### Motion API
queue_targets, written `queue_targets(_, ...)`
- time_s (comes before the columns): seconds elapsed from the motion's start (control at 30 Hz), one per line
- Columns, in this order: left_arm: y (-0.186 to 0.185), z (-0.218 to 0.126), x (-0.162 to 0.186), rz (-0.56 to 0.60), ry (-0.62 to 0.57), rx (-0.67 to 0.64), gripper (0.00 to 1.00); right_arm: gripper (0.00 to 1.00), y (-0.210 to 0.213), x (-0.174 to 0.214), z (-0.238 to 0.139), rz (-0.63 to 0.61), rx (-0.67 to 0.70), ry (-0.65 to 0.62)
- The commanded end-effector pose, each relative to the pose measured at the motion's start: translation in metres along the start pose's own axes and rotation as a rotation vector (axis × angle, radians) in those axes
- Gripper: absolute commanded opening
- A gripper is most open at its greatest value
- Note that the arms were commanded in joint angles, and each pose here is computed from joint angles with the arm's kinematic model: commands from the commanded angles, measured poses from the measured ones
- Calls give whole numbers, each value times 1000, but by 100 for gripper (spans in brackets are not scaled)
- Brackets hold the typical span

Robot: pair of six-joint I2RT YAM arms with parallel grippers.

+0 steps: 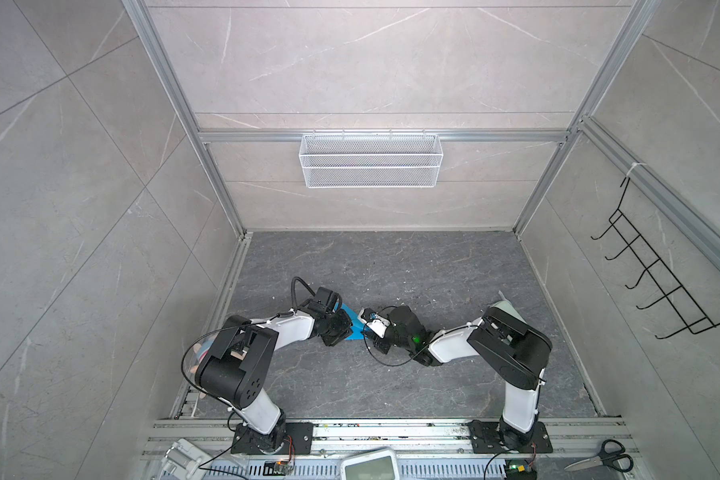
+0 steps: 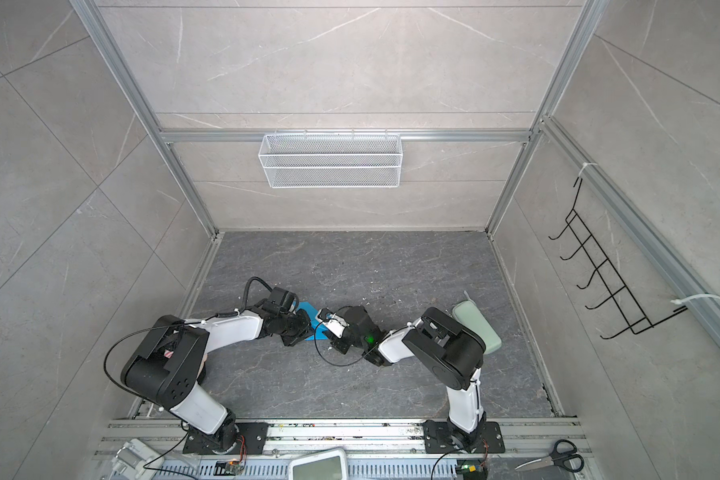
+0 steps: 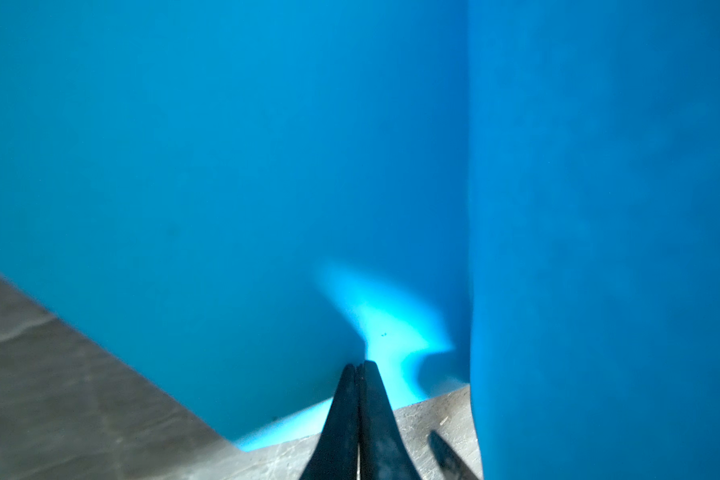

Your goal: Fold a paper plane with a square sheet of paper (pick it up from the middle)

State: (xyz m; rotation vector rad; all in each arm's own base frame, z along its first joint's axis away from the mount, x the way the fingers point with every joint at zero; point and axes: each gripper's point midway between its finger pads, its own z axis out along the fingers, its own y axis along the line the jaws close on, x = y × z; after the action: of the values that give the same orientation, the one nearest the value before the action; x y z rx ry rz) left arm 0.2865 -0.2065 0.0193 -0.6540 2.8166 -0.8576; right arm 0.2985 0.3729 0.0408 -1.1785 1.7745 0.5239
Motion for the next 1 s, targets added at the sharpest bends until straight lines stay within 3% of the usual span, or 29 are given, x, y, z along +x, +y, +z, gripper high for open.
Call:
queue_targets(0.0, 6, 0, 8, 13, 38, -35, 8, 26, 0, 9, 6, -15, 8, 47)
queue_targets(0.33, -1, -11, 3, 32, -1, -23, 8, 7, 14, 4, 0, 39, -81, 45)
queue_targets(0.73, 12, -49, -1, 17, -150, -15, 16, 3, 39, -3, 2, 420, -264, 127)
queue_targets(0.97, 35, -47, 6, -47, -164, -53, 14, 3, 43, -4, 7, 527, -289, 158)
